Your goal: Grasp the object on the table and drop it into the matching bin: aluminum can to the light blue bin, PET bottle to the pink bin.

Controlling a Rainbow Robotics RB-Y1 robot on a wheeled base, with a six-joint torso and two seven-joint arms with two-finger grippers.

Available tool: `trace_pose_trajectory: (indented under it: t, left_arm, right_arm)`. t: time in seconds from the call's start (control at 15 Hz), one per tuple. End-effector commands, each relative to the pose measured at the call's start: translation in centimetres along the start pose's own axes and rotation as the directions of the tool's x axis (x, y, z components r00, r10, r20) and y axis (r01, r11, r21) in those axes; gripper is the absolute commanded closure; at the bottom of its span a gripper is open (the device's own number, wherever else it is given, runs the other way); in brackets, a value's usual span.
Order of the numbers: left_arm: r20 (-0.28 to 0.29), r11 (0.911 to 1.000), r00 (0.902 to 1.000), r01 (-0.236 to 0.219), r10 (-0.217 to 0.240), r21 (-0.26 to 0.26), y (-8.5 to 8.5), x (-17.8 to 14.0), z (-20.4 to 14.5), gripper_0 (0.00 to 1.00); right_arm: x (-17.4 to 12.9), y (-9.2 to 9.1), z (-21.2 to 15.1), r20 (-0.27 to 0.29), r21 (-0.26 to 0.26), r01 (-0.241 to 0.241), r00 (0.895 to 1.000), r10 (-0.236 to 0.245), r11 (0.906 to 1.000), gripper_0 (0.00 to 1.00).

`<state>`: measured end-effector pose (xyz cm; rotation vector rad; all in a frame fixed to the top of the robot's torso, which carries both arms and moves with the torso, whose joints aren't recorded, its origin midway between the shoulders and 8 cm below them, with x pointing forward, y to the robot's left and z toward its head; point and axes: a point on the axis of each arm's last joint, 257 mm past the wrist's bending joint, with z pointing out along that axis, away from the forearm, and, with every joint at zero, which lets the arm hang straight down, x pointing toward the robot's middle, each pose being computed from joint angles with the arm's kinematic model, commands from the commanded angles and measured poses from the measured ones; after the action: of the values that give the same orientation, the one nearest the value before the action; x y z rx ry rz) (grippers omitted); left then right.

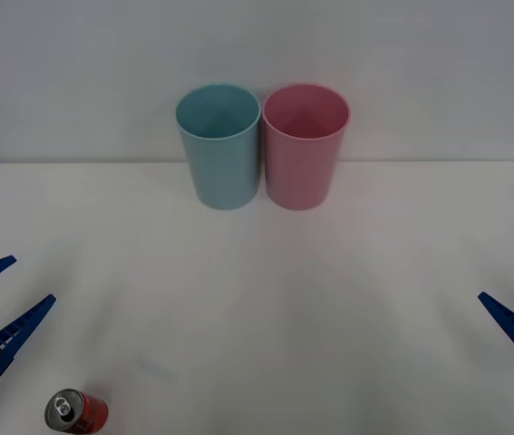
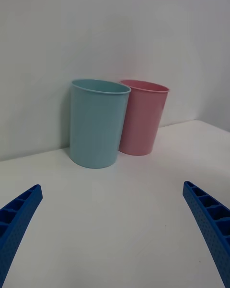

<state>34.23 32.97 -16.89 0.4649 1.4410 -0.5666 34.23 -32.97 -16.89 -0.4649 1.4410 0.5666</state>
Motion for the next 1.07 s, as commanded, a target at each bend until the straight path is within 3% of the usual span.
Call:
trace_pose_trajectory:
  t: [0.07, 0.2, 0.47, 0.73, 1.07]
  left_arm:
    - [0.000, 1.0000, 1.0000, 0.000, 0.000, 0.000, 0.0, 0.0, 0.0, 0.00]
    - [0.005, 0.9993, 0.9995, 0.031, -0.031, -0.021, 0.6, 0.7, -0.3, 0.00]
    - [-0.029, 0.9999, 0.9995, 0.013, -0.013, 0.009, 1.1, 0.1, -0.5, 0.00]
    - [-0.041, 0.9995, 0.9987, 0.031, -0.031, 0.007, 2.4, 0.6, -2.1, 0.00]
    - [-0.124, 0.9985, 0.9920, 0.029, -0.023, 0.046, 3.8, 1.8, -5.7, 0.00]
  right_arm:
    - [0.0, 0.0, 0.0, 0.000, 0.000, 0.000, 1.000, 0.000, 1.0000, 0.00]
    - [0.0, 0.0, 0.0, 0.000, 0.000, 0.000, 1.000, 0.000, 1.0000, 0.00]
    - [0.0, 0.0, 0.0, 0.000, 0.000, 0.000, 1.000, 0.000, 1.0000, 0.00]
    - [0.0, 0.0, 0.0, 0.000, 0.000, 0.000, 1.000, 0.000, 1.0000, 0.00]
    - [0.0, 0.0, 0.0, 0.000, 0.000, 0.000, 1.000, 0.000, 1.0000, 0.00]
